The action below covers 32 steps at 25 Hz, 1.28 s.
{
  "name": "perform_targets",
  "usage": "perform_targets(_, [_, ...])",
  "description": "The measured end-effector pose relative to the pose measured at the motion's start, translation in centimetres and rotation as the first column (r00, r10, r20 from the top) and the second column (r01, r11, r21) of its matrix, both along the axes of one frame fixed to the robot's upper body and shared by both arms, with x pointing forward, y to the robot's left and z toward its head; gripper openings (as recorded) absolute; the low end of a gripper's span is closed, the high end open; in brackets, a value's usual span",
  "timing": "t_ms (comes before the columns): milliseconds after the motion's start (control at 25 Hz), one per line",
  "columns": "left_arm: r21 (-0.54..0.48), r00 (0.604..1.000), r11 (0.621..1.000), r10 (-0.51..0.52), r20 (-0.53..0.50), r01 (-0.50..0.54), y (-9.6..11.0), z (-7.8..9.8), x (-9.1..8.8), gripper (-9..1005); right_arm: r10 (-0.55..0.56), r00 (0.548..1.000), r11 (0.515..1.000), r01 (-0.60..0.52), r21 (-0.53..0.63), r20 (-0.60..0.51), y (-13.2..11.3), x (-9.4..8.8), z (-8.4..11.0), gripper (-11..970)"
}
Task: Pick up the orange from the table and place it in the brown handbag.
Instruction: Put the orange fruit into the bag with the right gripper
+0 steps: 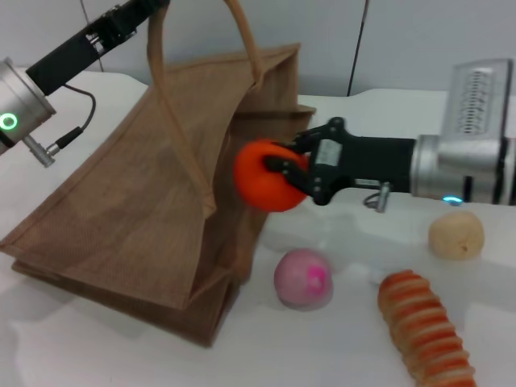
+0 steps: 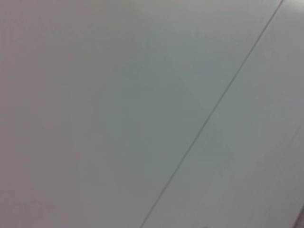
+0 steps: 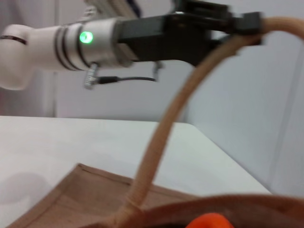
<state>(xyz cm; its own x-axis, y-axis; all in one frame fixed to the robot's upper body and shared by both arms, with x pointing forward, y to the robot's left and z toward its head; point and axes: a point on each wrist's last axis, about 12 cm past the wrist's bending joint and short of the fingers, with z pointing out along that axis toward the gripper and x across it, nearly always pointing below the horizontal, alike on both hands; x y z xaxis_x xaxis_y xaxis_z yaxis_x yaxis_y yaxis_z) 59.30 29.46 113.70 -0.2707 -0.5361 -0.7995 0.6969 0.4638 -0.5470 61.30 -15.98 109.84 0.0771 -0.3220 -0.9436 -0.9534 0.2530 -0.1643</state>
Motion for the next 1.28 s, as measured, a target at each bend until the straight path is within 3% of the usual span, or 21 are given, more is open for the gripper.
perform_targets(200, [-0.013,0.998,0.998,-0.054,0.013,0.054,-0.8,0.6,0.2,132,0.067,0.998,0.998,-0.067,-0.022,0.021,3.0,0.1,0.4,139])
perform_targets(480, [-0.050,0.992,0.991,-0.126,0.029,0.128,-1.7,1.3,0.1,126,0.096,0.994,0.994,-0.093,-0.054,0.054,5.3,0.2,0.7,96])
perform_targets(1040, [-0.129,0.967,0.961,-0.234,0.102,0.246,-2.2,2.7,-0.9,125,0.011,0.997,0.995,-0.004,-0.095,0.073,5.2,1.1,0.2,67])
perform_targets(1280, [-0.145,0.967,0.959,-0.227,0.116,0.243,-2.0,2.9,-1.0,125,-0.068,0.994,0.989,0.078,-0.122,0.082,5.2,1.7,-0.3,65])
